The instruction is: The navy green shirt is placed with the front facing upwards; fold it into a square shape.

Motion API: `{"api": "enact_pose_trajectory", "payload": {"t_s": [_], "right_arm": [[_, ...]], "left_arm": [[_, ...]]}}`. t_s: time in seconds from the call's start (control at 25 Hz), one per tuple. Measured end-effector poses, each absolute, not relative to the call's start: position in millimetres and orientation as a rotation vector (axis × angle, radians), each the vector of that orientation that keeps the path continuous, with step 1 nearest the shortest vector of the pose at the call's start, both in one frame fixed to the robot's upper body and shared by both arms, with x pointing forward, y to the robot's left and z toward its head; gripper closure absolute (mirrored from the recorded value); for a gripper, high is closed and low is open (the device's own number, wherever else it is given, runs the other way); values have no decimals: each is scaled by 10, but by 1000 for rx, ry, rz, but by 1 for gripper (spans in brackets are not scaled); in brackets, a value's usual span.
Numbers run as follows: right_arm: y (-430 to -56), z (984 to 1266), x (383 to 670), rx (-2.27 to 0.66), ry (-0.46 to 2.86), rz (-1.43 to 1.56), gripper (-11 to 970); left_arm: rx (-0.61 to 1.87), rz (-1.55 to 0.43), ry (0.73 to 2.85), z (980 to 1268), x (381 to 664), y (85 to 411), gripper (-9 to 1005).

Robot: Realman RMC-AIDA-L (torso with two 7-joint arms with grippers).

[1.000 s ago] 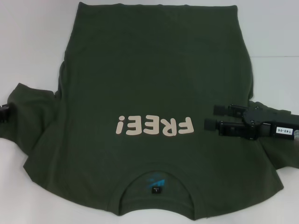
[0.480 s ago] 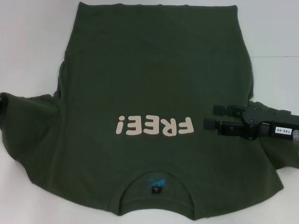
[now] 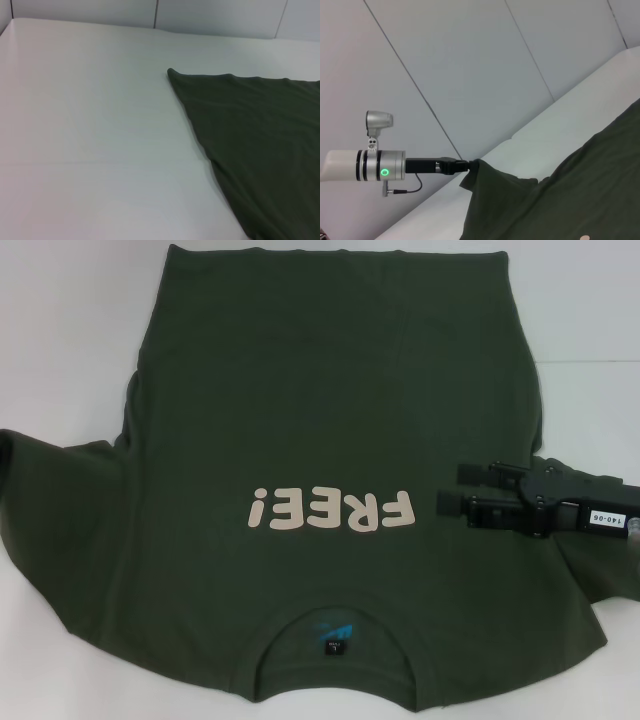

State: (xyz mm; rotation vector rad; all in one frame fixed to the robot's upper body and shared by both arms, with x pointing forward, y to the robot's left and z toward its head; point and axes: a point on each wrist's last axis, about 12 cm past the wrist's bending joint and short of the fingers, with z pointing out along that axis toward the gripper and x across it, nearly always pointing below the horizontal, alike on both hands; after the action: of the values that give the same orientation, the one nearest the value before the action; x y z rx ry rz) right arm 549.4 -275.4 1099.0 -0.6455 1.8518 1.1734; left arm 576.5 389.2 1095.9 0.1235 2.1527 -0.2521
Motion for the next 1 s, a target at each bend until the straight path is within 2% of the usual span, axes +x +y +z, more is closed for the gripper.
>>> {"api": "enact_pose_trajectory", "payload": {"t_s": [0.4, 0.76, 0.88, 0.96, 1.0], "right_arm": [[-2750, 10977, 5491, -641, 1855, 1176, 42], [-2754, 10973, 5493, -636, 1856, 1174, 43], [-2762, 10976, 5495, -638, 1856, 1170, 43], [-2770, 10980, 5498, -640, 1856, 1167, 43], [-2773, 10981, 5499, -640, 1856, 1166, 43]], "left_arm": [[137, -278, 2149, 10982, 5782, 3847, 965], [237, -603, 2158, 11168, 5677, 3490, 958], [266, -705, 2165, 11242, 5740, 3267, 955], [266, -705, 2165, 11242, 5740, 3267, 954], [279, -744, 2174, 11245, 5803, 3107, 953]]}}
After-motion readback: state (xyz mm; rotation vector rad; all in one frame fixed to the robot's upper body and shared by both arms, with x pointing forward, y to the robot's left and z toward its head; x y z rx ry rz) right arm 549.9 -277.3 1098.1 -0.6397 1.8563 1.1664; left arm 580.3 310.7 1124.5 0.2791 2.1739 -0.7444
